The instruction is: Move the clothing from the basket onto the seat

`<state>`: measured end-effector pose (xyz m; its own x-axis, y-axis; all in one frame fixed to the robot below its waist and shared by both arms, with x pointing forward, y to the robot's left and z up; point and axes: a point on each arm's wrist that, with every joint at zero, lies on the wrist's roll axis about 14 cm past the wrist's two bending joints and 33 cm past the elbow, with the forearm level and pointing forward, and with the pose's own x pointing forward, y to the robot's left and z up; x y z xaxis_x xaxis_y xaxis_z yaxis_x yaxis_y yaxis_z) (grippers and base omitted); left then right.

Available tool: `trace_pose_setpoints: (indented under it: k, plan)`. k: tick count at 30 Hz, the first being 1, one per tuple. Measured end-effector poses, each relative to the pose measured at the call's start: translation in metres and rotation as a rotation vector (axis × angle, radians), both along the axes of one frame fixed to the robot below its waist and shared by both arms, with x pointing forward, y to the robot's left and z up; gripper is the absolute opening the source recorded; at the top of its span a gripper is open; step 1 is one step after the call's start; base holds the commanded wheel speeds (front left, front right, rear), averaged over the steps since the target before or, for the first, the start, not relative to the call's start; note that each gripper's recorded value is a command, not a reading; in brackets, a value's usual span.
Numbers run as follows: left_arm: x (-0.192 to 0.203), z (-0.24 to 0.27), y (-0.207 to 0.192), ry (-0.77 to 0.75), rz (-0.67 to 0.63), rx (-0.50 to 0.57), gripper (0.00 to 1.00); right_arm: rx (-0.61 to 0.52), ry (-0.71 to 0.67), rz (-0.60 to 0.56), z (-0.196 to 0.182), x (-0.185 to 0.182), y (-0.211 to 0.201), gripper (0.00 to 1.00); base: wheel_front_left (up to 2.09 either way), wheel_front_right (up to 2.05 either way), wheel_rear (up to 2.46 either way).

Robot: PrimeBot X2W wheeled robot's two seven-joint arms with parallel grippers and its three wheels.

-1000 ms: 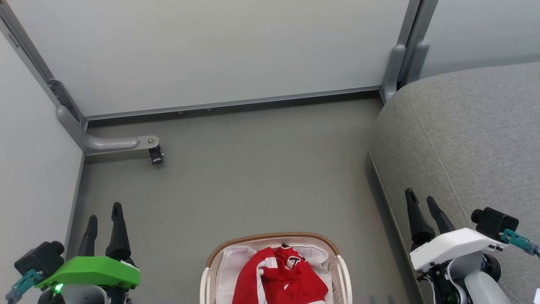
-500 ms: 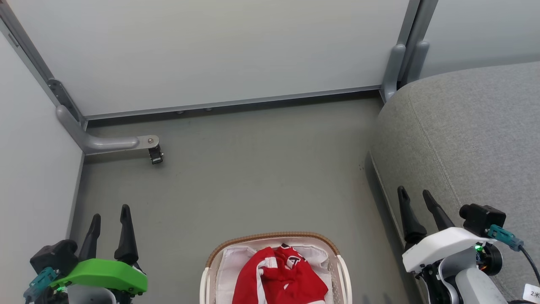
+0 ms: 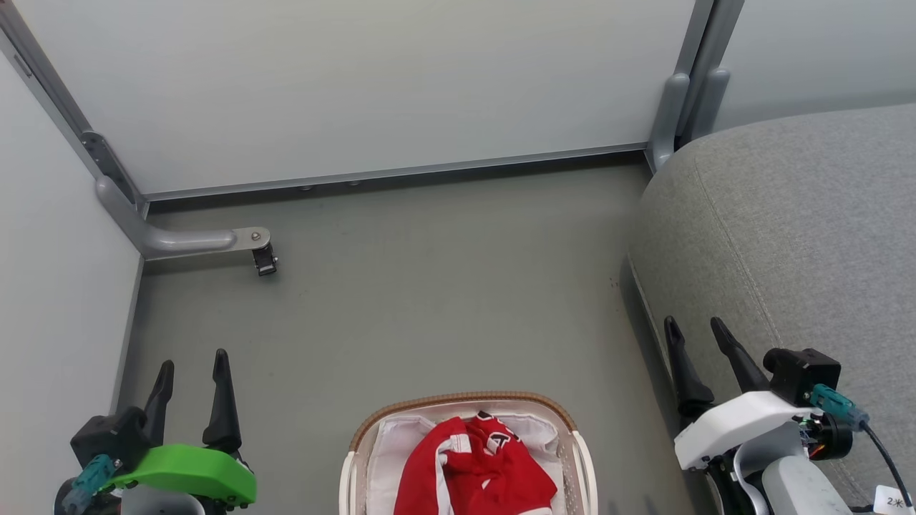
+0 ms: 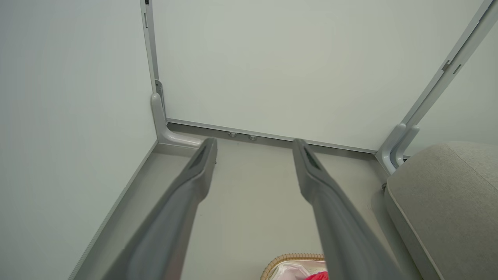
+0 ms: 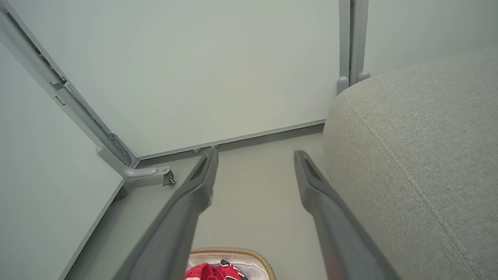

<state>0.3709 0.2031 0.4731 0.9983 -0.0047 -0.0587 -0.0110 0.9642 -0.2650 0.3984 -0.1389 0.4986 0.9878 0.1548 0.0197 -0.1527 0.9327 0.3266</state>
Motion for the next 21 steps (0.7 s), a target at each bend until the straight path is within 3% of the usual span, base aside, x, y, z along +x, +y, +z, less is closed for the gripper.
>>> trace_pose_setpoints:
  k: [21]
  plan:
    - [-0.002, -0.021, -0.012, 0.042, -0.064, 0.137, 1.00, -0.155, -0.027, 0.025, -0.007, 0.006, 0.006, 1.00, 0.00, 0.00, 0.00]
